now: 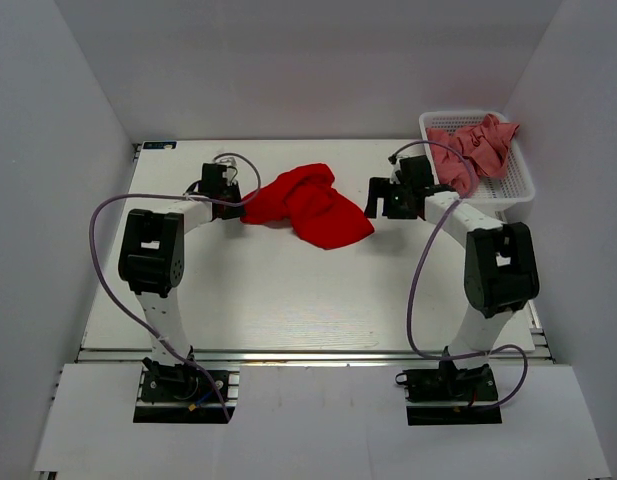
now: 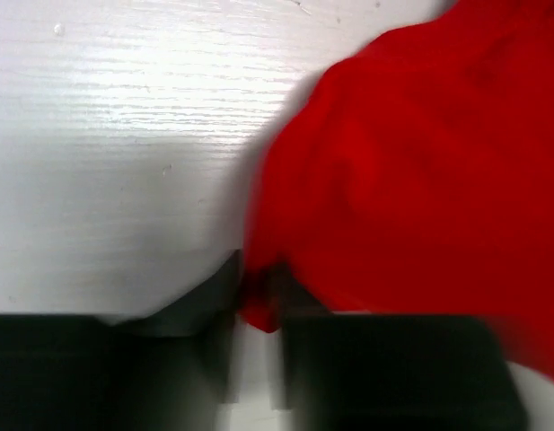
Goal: Fold and stack the t-shirts
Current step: Flatten out the tshirt
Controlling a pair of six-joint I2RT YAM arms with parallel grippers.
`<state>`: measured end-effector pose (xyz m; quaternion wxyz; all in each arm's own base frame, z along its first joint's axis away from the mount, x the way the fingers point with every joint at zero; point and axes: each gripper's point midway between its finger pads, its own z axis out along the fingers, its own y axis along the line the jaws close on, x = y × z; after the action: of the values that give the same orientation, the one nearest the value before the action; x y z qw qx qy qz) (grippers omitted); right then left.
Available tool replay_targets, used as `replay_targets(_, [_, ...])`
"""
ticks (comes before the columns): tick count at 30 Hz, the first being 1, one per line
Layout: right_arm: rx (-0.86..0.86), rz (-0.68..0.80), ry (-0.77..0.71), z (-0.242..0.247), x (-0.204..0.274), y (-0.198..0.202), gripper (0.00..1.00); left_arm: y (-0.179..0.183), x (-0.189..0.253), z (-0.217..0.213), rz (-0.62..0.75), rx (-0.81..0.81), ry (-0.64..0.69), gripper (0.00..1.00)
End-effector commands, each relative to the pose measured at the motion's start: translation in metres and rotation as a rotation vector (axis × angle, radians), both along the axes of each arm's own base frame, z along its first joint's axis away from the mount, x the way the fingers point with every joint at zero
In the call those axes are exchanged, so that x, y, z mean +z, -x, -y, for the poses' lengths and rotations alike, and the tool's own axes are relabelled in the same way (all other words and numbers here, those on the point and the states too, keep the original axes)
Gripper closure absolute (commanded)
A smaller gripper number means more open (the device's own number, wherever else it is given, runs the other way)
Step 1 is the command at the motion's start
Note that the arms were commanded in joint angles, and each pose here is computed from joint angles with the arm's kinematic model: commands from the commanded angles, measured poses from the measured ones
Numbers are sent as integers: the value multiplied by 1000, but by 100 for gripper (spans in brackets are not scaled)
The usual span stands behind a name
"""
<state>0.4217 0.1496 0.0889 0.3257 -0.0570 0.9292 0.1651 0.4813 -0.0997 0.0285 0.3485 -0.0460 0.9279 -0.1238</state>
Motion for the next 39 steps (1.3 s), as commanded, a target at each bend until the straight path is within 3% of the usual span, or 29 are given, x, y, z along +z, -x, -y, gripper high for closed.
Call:
replay_targets(1, [-31, -1, 47, 0, -4, -17, 9, -14, 24, 5, 67, -39, 18, 84])
replay_targets(3, [-37, -33, 77, -2, -21, -21, 9, -9, 25, 4, 66, -39, 18, 100])
replay_targets(11, [31, -79, 131, -32, -53, -24, 9, 5, 47, 4, 117, -54, 25, 100])
replay_targets(14, [68, -93, 136, -47, -63, -17, 16, 9, 61, 5, 148, -62, 35, 100])
replay_targets(17, [53, -89, 180, -51, -71, -17, 49, 12, 81, 11, 188, -79, 48, 100])
replay_targets(18, [45, -83, 188, -49, -70, -18, 78, 17, 83, 16, 190, -95, 55, 100])
replay_targets(20, [45, -55, 189, -53, -62, -20, 96, 17, 103, 16, 233, -96, 60, 100])
replay_targets(21, [35, -40, 189, -53, -60, -22, 100, 19, 108, 16, 239, -96, 61, 100])
replay_targets(26, [-108, 165, 196, -33, 12, -40, 100, 32, 148, 17, 320, -117, 57, 100])
replay_targets(30, [-283, 458, 177, 2, 119, -42, 100, 51, 197, 10, 420, -100, 55, 100])
replay_targets(31, [-325, 556, 148, 13, 165, -33, 100, 62, 224, 8, 488, -105, 55, 100])
replay_targets(33, [-417, 655, 206, 40, 194, -25, 100, 76, 255, 6, 558, -104, 63, 100])
replay_targets(34, [-461, 760, 170, 54, 240, -8, 100, 93, 284, 3, 639, -107, 64, 100])
replay_targets(39, [-606, 973, 184, 102, 323, 43, 100, 153, 365, -18, 881, -47, 69, 100])
